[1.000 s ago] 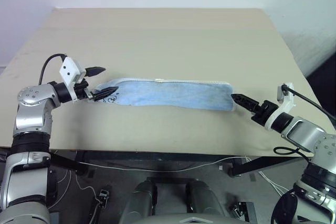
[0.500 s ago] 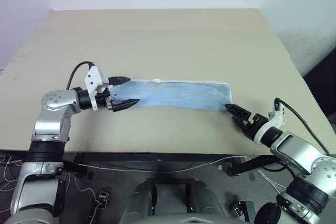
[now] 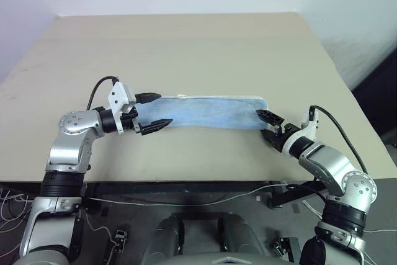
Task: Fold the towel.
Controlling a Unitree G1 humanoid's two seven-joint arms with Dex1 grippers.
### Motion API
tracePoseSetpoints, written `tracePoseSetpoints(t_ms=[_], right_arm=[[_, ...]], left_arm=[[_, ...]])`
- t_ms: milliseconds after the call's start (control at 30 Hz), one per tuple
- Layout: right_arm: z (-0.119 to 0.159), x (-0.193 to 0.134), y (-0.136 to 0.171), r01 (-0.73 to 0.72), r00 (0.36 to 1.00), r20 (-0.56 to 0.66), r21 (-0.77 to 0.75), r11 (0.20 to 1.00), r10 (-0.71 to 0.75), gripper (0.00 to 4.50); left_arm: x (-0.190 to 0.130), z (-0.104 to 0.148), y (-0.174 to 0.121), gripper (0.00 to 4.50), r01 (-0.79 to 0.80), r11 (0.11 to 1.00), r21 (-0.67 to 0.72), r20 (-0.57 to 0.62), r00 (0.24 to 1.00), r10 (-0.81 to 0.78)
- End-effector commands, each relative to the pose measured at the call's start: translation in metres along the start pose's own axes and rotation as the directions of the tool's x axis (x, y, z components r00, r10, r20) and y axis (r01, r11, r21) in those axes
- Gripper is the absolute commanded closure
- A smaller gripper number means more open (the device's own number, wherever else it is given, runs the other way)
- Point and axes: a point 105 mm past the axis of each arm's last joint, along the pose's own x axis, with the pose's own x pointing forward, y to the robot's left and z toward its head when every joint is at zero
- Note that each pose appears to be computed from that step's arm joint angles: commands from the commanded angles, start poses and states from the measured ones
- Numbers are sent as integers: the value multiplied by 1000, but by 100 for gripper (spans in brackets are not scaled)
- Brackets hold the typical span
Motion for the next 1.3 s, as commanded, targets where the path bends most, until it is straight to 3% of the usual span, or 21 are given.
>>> tracePoseSetpoints(t_ms=[33,100,433,500,800,1000,1133,1300], right_arm=[[17,5,-16,77,992,101,54,996,-82,19],[20,7,-15,70,989,127,63,996,-77,62],[36,3,-13,48,971,230,93,994,-69,411],[40,0,-13,46,967,247,98,994,-69,447],[86,-32,-11,69,921,379,56,996,-85,447],[126,-60,3,104,888,456,-67,992,-62,447],[120,-49,38,91,931,364,-306,948,28,447],[69,-13,87,-25,990,88,-676,736,114,447]], left_arm=[[-2,11,0,0,-8,1000,27,33,999,7],[-2,12,-1,0,-10,1000,26,35,999,9],[2,12,-1,0,-12,1000,25,40,999,11],[3,12,-1,0,-12,1000,25,41,999,11],[4,9,0,0,-16,999,29,37,999,15],[5,7,1,0,-17,999,27,33,999,17],[8,6,-1,0,-13,1000,25,32,999,12],[14,6,-2,0,-6,1000,26,40,999,5]])
